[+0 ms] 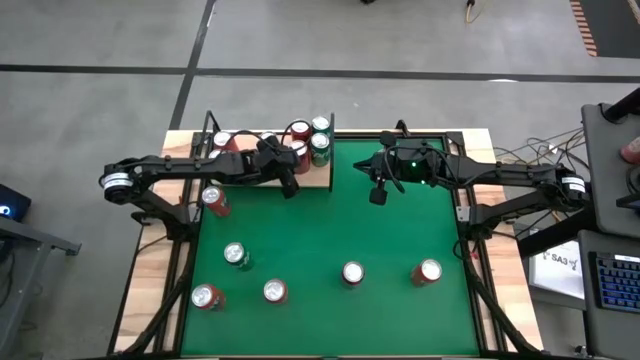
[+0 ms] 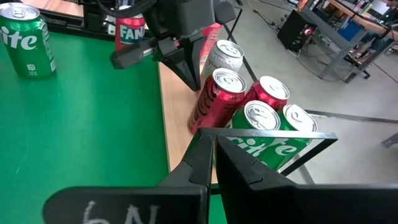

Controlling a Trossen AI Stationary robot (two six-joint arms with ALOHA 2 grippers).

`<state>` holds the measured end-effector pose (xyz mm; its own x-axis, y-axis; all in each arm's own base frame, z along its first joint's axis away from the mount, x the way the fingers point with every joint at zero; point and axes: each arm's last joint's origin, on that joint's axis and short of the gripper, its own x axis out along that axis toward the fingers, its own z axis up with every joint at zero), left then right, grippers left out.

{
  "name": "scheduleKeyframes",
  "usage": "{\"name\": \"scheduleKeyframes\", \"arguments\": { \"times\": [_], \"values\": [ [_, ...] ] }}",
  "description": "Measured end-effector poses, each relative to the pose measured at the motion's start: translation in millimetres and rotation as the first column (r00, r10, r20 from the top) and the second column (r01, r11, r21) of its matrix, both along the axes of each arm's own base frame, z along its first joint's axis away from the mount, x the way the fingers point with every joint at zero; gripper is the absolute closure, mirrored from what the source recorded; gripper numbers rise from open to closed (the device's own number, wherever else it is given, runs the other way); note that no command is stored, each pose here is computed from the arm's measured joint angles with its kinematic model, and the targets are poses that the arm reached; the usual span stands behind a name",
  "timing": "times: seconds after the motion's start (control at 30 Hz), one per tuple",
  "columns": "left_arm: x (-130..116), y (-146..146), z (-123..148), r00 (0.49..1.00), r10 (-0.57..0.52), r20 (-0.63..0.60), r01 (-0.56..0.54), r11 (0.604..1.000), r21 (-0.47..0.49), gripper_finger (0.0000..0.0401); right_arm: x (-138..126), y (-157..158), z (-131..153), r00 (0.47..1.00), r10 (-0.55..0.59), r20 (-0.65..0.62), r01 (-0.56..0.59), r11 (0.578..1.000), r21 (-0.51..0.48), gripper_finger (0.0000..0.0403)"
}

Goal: Place canned beverage on shelf
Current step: Put the red-black soda can on the shelf aligned with the other red-black soda can

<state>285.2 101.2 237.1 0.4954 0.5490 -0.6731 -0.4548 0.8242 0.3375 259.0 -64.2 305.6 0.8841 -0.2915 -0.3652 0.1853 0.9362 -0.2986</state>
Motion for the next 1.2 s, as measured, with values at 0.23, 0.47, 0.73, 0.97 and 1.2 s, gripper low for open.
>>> {"name": "scheduleKeyframes", "arguments": {
  "times": [0.23,0.47,0.73,0.97,1.2],
  "values": [
    [1.6,2.8,2.3,1.000,-0.010,0.020,0.009,1.000,0.023,0.0401,0.0,0.1,0.0,1.000,0.001,0.000,-0.001,1.000,-0.001,0.0392],
    [0.8,8.6,3.2,0.999,0.009,0.035,-0.010,1.000,0.029,0.0401,0.0,0.0,0.0,1.000,0.000,0.000,0.000,1.000,-0.001,0.0392],
    [-0.8,13.3,3.1,0.999,0.025,0.035,-0.026,0.999,0.029,0.0401,0.0,0.0,0.0,1.000,0.001,-0.001,-0.001,1.000,-0.002,0.0392],
    [-0.6,13.2,2.8,0.999,0.021,0.036,-0.022,0.999,0.026,0.0401,0.0,0.0,0.0,1.000,0.000,-0.001,0.000,1.000,-0.002,0.0392],
    [4.5,-1.2,7.3,0.985,-0.128,0.114,0.137,0.987,-0.080,0.0401,0.0,0.0,0.0,1.000,0.001,-0.001,-0.001,1.000,-0.002,0.0392]
  ]
}}
